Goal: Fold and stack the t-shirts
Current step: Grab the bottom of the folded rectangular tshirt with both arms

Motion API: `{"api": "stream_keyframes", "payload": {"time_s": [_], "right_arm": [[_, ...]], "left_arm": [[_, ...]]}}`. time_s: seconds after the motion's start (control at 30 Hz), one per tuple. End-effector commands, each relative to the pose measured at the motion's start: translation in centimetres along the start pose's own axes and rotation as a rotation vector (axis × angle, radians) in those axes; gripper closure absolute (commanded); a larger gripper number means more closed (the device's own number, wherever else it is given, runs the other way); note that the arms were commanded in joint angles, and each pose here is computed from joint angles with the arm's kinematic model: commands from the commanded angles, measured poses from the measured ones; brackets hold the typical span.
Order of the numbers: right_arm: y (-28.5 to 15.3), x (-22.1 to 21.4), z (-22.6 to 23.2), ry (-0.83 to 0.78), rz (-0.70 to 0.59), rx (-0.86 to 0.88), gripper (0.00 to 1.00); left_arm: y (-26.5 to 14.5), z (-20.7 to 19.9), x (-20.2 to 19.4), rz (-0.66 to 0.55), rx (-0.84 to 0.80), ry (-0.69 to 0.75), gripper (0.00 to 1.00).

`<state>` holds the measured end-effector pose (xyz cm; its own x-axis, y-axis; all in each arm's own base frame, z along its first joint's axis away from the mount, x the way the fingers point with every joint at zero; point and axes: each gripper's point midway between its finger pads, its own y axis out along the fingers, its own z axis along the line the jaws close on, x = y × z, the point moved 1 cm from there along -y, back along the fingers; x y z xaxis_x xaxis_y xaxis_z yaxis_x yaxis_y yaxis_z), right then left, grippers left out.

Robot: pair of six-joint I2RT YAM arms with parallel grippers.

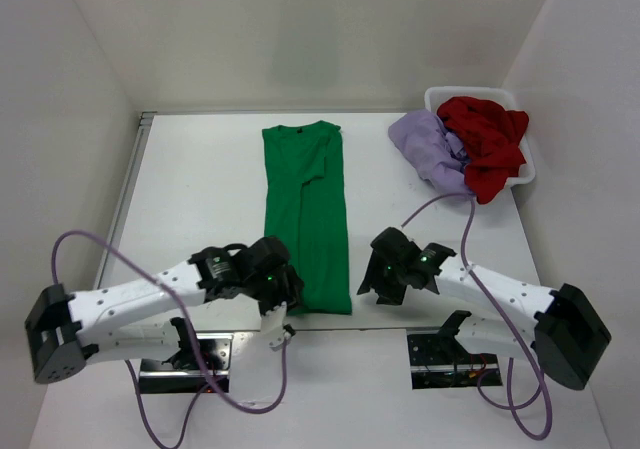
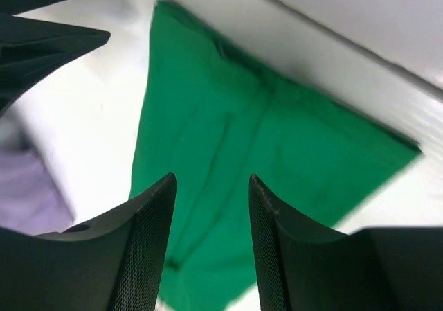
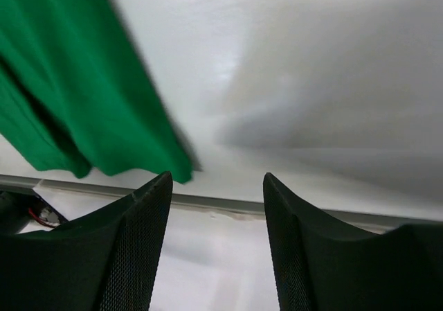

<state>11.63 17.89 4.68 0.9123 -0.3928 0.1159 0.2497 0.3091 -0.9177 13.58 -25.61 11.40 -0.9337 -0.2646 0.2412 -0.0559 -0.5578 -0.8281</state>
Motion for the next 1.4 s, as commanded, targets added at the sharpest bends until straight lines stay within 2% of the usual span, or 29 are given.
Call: {"api": "stream_keyframes", "payload": {"time_s": [0.0, 0.13, 0.27, 0.5, 0.63, 0.7, 0.83, 1.07, 1.13, 1.2, 1.23, 1.27, 1.37], "right_arm": [[-0.3, 2.0, 3.7, -0.089, -0.053, 0.068, 0.39], [0.7, 2.0, 4.8, -0.134, -0.033, 0.045, 0.36], [2.1, 1.7, 5.2, -0.143, 0.002, 0.031, 0.36], [2.8, -0.5, 6.2, -0.214, 0.06, 0.026, 0.36], [3.7, -1.7, 6.9, -0.24, 0.089, 0.026, 0.36], [4.1, -2.2, 6.9, -0.249, 0.109, 0.019, 0.36], [4.0, -2.2, 6.9, -0.24, 0.109, 0.02, 0.36], [4.0, -2.3, 6.7, -0.231, 0.109, 0.019, 0.36], [4.0, -2.3, 6.7, -0.231, 0.109, 0.019, 0.36], [3.7, -2.2, 6.9, -0.222, 0.105, 0.029, 0.36], [3.6, -2.2, 7.1, -0.223, 0.102, 0.037, 0.36], [3.7, -2.3, 6.7, -0.222, 0.105, 0.029, 0.39], [3.6, -2.7, 6.2, -0.23, 0.113, 0.02, 0.45]], "left_arm": [[-1.4, -5.1, -1.2, 0.109, -0.057, -0.034, 0.46], [-1.5, -7.0, -0.9, 0.111, -0.042, -0.029, 0.46], [0.4, -9.6, -1.3, 0.108, -0.064, -0.025, 0.46], [1.3, -10.0, -1.4, 0.096, -0.074, -0.01, 0.47], [1.6, -10.1, -1.2, 0.075, -0.123, 0.045, 0.47], [1.9, -10.0, -1.4, 0.071, -0.146, 0.037, 0.44], [3.1, -9.9, -1.8, 0.06, -0.233, -0.02, 0.42], [3.5, -10.4, -1.7, 0.041, -0.295, 0.01, 0.42], [3.9, -10.6, -1.8, 0.041, -0.319, -0.019, 0.47], [3.9, -10.4, -1.8, 0.044, -0.318, -0.041, 0.56], [3.9, -10.4, -1.8, 0.044, -0.318, -0.041, 0.69], [3.9, -10.4, -1.8, 0.046, -0.318, -0.053, 0.77], [3.7, -10.1, -2.0, 0.062, -0.299, -0.073, 0.9]]}}
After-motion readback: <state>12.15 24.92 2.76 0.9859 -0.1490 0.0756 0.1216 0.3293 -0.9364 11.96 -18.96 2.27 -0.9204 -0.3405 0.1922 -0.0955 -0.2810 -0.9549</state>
